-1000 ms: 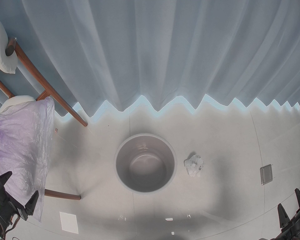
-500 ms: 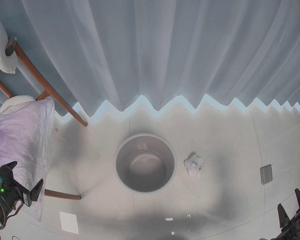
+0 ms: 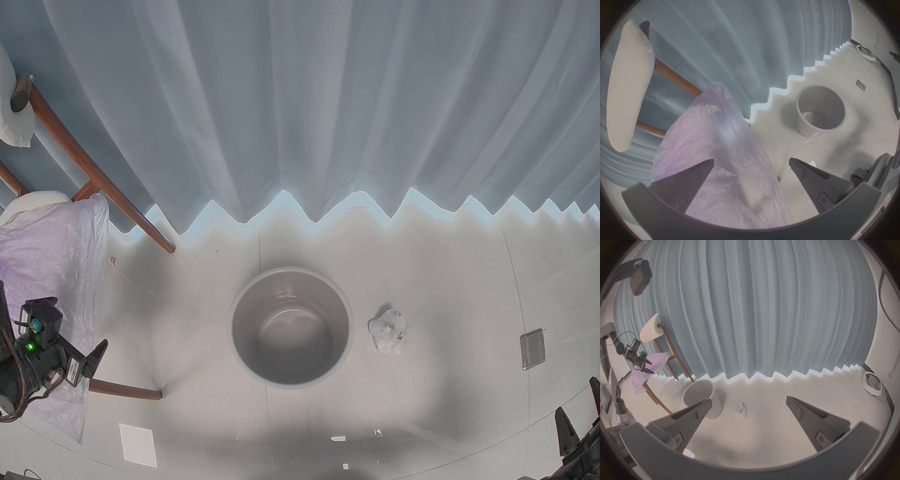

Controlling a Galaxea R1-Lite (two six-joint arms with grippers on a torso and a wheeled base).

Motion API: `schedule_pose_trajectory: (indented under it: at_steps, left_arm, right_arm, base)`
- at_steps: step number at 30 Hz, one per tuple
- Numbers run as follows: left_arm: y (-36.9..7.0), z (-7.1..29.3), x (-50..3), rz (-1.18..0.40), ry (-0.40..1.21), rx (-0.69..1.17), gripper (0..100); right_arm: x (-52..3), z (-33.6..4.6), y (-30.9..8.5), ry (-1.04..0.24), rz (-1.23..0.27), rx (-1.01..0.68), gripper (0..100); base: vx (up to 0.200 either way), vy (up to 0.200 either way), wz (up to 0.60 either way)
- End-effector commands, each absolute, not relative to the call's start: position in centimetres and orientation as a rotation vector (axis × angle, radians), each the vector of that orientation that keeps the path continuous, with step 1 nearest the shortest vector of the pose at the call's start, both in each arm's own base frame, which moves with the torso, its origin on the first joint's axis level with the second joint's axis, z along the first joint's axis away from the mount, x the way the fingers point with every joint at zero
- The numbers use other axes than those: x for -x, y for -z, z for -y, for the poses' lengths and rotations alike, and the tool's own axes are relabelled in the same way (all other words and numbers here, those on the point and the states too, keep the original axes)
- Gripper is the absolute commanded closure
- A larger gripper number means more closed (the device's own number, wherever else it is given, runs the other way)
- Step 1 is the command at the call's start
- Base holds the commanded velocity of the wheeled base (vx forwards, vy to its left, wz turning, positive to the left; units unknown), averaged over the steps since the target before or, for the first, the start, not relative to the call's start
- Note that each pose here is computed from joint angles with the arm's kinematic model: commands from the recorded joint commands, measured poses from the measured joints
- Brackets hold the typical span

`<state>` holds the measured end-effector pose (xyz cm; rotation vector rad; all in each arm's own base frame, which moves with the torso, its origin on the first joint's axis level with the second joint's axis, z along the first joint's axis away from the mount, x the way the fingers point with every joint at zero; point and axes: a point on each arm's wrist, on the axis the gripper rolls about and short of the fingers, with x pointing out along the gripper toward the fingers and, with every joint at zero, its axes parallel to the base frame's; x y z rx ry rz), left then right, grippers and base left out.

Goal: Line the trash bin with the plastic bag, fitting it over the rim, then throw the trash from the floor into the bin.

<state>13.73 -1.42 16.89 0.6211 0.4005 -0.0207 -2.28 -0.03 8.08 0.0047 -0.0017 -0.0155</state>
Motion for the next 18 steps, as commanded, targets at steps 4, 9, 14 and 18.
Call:
schedule_pose_trajectory:
  at_steps: [4,9,14,18]
  left_arm:
    - [-16.2,2.2,-16.8,-0.452,0.044,-0.651,0]
    - [-15.9,2.3,-18.0,-0.490,0.011,-0.693,0]
    - [-15.8,2.4,-18.2,-0.503,-0.023,-0.745,0]
    - [-15.7,2.4,-18.5,-0.497,-0.024,-0.760,0]
  right_arm:
    - [2.3,0.0,-7.6,0.015,0.003,-0.006,0]
    - [2.3,0.0,-7.6,0.015,0.003,-0.006,0]
    - [2.3,0.0,-7.6,0.015,0.002,-0.006,0]
    - [2.3,0.0,-7.6,0.015,0.002,-0.006,0]
  base:
    - [0.000,0.000,0.00]
    - [0.000,0.000,0.00]
    - [0.000,0.000,0.00]
    - [0.000,0.000,0.00]
